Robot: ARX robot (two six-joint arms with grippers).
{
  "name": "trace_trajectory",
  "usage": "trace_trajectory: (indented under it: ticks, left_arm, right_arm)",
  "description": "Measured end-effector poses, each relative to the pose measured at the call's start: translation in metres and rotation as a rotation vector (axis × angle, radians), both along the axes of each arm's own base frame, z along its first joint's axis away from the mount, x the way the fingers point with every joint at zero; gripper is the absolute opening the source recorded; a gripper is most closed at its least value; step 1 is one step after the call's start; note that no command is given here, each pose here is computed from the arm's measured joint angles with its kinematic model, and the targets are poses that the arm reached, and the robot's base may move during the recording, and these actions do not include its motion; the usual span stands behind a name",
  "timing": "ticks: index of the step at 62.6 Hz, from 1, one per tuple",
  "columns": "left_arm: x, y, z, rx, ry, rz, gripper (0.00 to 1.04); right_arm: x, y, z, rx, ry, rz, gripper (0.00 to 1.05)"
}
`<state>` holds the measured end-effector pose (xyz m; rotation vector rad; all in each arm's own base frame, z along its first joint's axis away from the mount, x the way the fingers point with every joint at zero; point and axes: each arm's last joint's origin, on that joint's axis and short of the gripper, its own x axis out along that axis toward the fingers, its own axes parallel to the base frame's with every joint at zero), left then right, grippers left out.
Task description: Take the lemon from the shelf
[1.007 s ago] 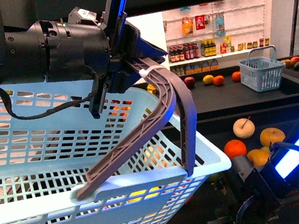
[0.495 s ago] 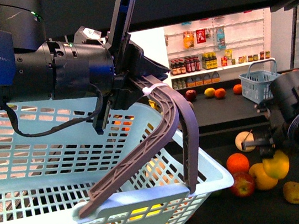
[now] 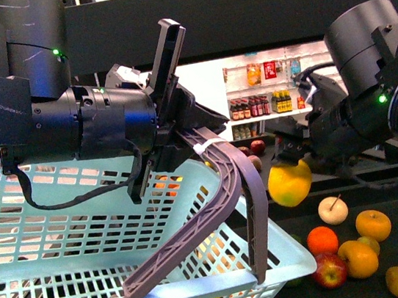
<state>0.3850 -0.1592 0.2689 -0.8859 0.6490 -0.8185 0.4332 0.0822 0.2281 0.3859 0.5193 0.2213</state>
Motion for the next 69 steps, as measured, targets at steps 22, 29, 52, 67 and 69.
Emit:
trace_trajectory:
  ticks: [22,29,52,67,69]
  left_arm:
    - [0.0,0.0,0.0,0.0,0.0,0.0,0.07]
    - [0.0,0.0,0.0,0.0,0.0,0.0,0.07]
    - [0.0,0.0,0.0,0.0,0.001,0.0,0.07]
    - [0.0,0.0,0.0,0.001,0.0,0.001,0.07]
    - [0.0,0.0,0.0,0.0,0.0,0.001,0.07]
  right_arm:
    - [-0.02,0.032,-0.018,0.024,0.037,0.066,0.4]
    - [-0.023,0.04,-0.021,0.032,0.043,0.084,0.39]
    - [-0.025,0.044,-0.016,0.028,-0.017,0.094,0.77]
    - [-0.037,0.012,0.025,-0.106,-0.202,-0.018,0.97]
    - [-0.041,0.009,0.03,-0.119,-0.23,-0.03,0.97]
